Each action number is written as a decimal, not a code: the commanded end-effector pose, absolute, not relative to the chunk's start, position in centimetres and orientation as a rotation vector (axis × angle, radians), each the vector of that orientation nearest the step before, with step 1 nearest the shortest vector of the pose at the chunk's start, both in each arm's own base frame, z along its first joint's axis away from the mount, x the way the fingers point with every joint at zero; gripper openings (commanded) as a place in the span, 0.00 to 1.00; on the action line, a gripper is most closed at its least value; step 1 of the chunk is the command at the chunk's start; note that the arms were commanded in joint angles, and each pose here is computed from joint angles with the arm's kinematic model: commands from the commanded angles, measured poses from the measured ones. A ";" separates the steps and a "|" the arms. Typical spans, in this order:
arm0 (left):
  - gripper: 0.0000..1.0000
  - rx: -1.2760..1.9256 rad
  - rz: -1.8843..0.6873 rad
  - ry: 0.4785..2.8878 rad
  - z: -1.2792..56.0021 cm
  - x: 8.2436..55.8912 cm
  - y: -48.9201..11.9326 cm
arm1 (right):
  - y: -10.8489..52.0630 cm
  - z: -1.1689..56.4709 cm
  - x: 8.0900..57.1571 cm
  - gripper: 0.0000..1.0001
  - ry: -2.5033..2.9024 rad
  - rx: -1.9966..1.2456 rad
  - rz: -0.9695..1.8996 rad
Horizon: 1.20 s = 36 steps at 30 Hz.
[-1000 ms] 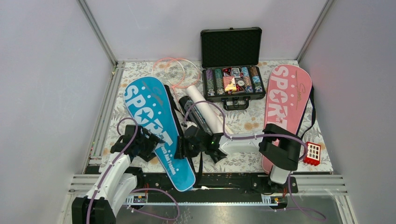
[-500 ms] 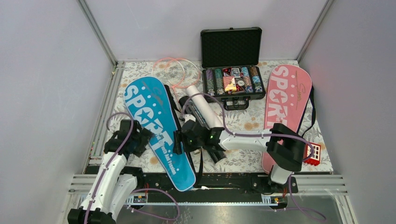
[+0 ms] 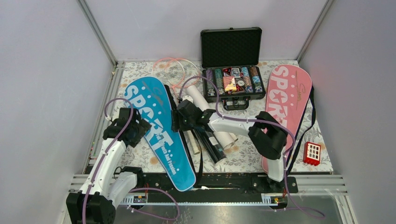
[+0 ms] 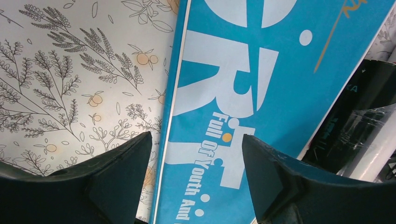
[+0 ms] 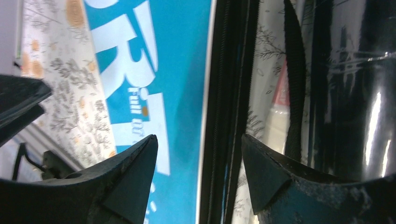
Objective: Pack up the badminton gear
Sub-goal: Pick up the racket bag from the center of the board.
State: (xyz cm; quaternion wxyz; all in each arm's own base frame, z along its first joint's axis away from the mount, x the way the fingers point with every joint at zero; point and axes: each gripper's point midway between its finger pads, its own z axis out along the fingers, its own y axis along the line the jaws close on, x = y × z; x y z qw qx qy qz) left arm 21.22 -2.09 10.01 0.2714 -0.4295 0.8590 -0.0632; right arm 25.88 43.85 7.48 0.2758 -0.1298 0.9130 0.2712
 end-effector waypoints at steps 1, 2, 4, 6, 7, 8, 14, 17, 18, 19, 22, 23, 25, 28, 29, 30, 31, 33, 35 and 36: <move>0.77 -1.111 -0.180 2.272 11.1 22.5 -1.8 | 44.5 6.8 27.7 0.75 2.434 -0.394 0.680; 0.77 -1.113 -0.180 2.272 11.0 22.5 -1.8 | 44.6 6.2 27.8 0.76 2.446 -0.405 0.671; 0.77 -1.120 -0.182 2.268 10.9 22.6 -1.7 | 45.0 5.1 27.8 0.77 2.465 -0.436 0.671; 0.77 -1.124 -0.177 2.268 11.0 22.7 -1.7 | 45.5 4.3 27.5 0.75 2.478 -0.465 0.692; 0.77 -1.127 -0.173 2.264 11.1 22.8 -1.6 | 45.9 4.1 27.5 0.74 2.475 -0.471 0.711; 0.76 -1.131 -0.170 2.259 11.3 23.0 -1.5 | 46.3 4.1 27.3 0.71 2.470 -0.483 0.744; 0.76 -1.142 -0.166 2.202 13.6 24.6 -0.9 | 47.7 5.3 27.2 0.39 2.408 -0.572 0.827; 0.76 -1.157 -0.140 2.182 15.8 25.6 0.0 | 47.8 7.8 27.2 0.10 2.343 -0.626 0.853; 0.76 -1.158 -0.135 2.175 16.9 26.0 0.3 | 47.6 9.1 27.1 0.00 2.312 -0.641 0.862; 0.76 -1.158 -0.130 2.170 18.0 26.4 0.5 | 47.5 10.4 27.0 0.00 2.283 -0.656 0.874; 0.76 -1.186 -0.117 2.112 21.9 27.8 1.8 | 46.6 14.7 26.3 0.00 2.216 -0.685 0.891; 0.76 -1.192 -0.123 2.086 23.3 28.4 2.1 | 46.3 16.2 26.1 0.00 2.191 -0.697 0.890; 0.76 -1.208 -0.141 2.029 26.0 29.7 2.8 | 45.8 18.7 25.4 0.00 2.140 -0.734 0.862; 0.77 -1.201 -0.197 1.950 29.8 31.7 3.2 | 45.1 21.7 24.3 0.00 2.067 -0.808 0.785; 0.77 -1.193 -0.215 1.936 30.8 32.4 3.2 | 44.9 22.4 24.1 0.00 2.043 -0.831 0.740; 0.77 -1.181 -0.237 1.912 32.4 32.9 3.1 | 44.6 23.0 23.7 0.00 2.015 -0.877 0.681; 0.77 -1.183 -0.240 1.907 33.1 33.4 3.2 | 44.4 23.4 23.5 0.00 1.990 -0.902 0.618; 0.78 -1.192 -0.227 1.911 33.6 34.0 3.5 | 44.1 23.8 22.9 0.00 1.949 -0.951 0.520; 0.78 -1.201 -0.211 1.928 33.4 34.5 3.9 | 43.9 23.8 22.4 0.00 1.922 -0.974 0.437; 0.78 -1.206 -0.202 1.940 32.9 34.7 4.0 | 43.6 23.7 22.4 0.00 1.909 -0.965 0.378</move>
